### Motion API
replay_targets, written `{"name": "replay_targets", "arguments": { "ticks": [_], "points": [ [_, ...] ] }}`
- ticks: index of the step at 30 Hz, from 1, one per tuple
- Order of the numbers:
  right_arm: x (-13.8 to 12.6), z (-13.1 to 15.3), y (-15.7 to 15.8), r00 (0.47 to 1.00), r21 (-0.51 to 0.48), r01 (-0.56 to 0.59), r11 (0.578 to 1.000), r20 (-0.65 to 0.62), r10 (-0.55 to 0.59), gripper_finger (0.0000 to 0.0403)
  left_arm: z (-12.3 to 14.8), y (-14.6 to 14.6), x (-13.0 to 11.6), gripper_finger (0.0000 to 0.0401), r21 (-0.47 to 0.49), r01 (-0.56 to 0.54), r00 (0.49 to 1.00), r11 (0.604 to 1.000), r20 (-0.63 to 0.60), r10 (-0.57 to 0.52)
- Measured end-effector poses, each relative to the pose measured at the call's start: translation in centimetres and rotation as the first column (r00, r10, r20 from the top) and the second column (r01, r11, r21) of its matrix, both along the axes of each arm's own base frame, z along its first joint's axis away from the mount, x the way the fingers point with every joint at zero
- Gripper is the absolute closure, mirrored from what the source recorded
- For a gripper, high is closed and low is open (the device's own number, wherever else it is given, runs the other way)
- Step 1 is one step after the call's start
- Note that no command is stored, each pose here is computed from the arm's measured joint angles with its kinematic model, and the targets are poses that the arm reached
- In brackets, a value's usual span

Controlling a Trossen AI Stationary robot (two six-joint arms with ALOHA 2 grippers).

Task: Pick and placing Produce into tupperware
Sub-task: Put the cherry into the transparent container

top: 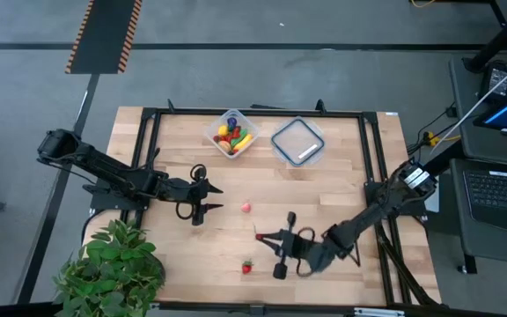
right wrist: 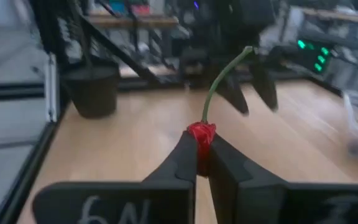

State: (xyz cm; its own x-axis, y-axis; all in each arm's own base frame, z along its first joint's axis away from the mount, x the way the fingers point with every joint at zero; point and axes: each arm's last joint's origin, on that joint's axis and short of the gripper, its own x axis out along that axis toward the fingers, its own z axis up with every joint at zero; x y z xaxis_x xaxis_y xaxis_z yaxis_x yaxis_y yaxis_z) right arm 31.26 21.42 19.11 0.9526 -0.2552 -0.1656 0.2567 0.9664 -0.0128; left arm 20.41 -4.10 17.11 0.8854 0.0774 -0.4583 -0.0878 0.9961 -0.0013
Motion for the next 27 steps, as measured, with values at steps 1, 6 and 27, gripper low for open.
{"name": "replay_targets", "arguments": {
  "ticks": [1,6,27],
  "points": [
    [0.2,0.0,-0.6,1.0,-0.002,-0.019,1.0,0.025,0.019,0.0381,0.0,0.0,0.0,0.0195,0.001,0.0,1.0,1.0,-0.002,0.0],
    [0.7,-0.9,-3.3,0.995,-0.018,-0.049,0.999,0.083,0.051,0.0381,-0.1,0.0,0.0,0.0195,0.001,0.0,1.0,1.0,-0.007,0.0],
    [4.7,-1.4,-14.4,0.956,-0.074,-0.27,0.96,0.099,0.276,0.0381,-0.4,0.0,-0.2,0.0195,0.017,0.003,0.999,1.0,-0.043,-0.003]
  ]
}}
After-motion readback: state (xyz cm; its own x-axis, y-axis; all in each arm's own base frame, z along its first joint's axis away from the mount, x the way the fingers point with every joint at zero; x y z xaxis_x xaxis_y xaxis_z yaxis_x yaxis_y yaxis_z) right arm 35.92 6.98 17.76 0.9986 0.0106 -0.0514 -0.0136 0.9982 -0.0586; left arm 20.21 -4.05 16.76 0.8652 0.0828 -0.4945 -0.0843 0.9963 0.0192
